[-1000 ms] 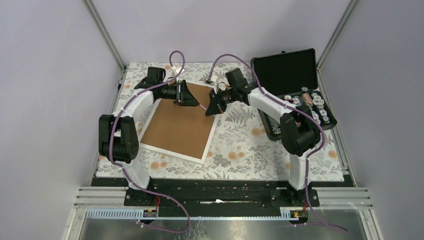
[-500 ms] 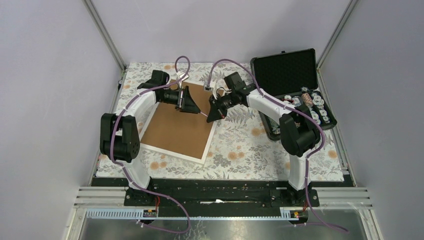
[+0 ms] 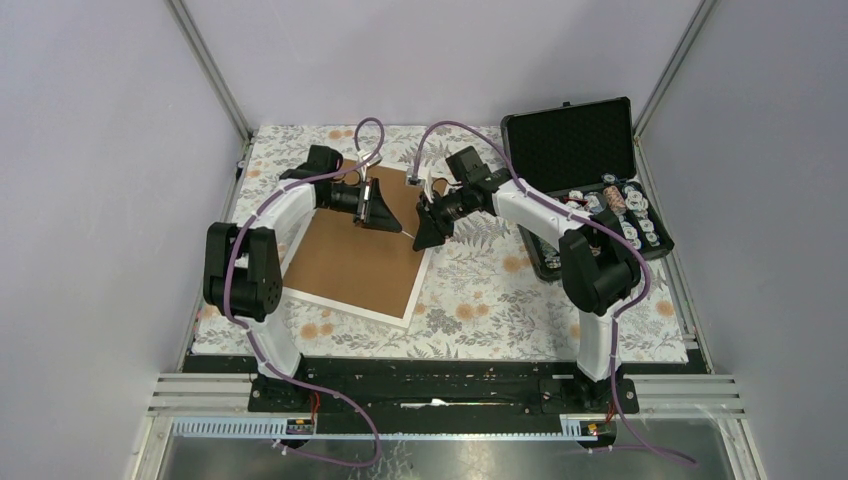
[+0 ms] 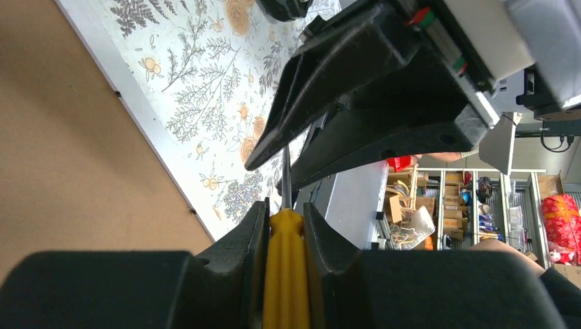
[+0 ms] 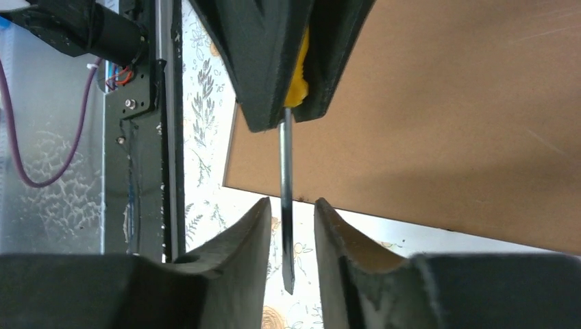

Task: Take the photo out of the frame
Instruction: Adjust the screwdriver, then release the photo frame item from the photo frame.

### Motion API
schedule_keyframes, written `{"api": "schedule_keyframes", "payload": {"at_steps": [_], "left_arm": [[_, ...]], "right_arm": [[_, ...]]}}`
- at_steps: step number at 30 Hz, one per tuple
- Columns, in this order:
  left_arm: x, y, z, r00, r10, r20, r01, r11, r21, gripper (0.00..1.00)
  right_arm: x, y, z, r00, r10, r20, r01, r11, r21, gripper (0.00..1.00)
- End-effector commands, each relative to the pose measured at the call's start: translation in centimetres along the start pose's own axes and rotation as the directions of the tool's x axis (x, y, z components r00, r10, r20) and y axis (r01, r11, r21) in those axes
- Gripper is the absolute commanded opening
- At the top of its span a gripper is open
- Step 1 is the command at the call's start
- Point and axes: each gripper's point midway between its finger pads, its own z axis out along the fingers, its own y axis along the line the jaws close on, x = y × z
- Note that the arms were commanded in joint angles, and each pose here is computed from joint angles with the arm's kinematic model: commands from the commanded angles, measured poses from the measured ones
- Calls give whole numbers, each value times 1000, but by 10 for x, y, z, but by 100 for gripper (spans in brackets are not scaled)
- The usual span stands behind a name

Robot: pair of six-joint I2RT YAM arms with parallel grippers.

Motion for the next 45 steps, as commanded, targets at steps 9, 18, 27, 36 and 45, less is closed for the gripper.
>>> {"api": "schedule_keyframes", "payload": {"at_steps": [9,18,27,36,45], "left_arm": [[62,30,-39,999,-7,-54,-1,989,-146,0],[65,53,-43,998,52,28,-40,947,-318,0],[74,65,-29,999,38,37,-24,952,-306,0],[82,70,-15,1000,19,15,-14,958,-286,0],[87,70,3,1000,21,-18,-26,959,-283,0]], "right_arm": [[47,-10,-30,975,218,37,-221,964,148,62],[103,-22,-7,894,447,28,-442,870,219,49],[106,-24,31,905,422,45,-422,882,211,49],[128,-14,55,936,352,-12,-340,912,230,37],[128,-12,64,936,353,4,-344,911,229,38]]}}
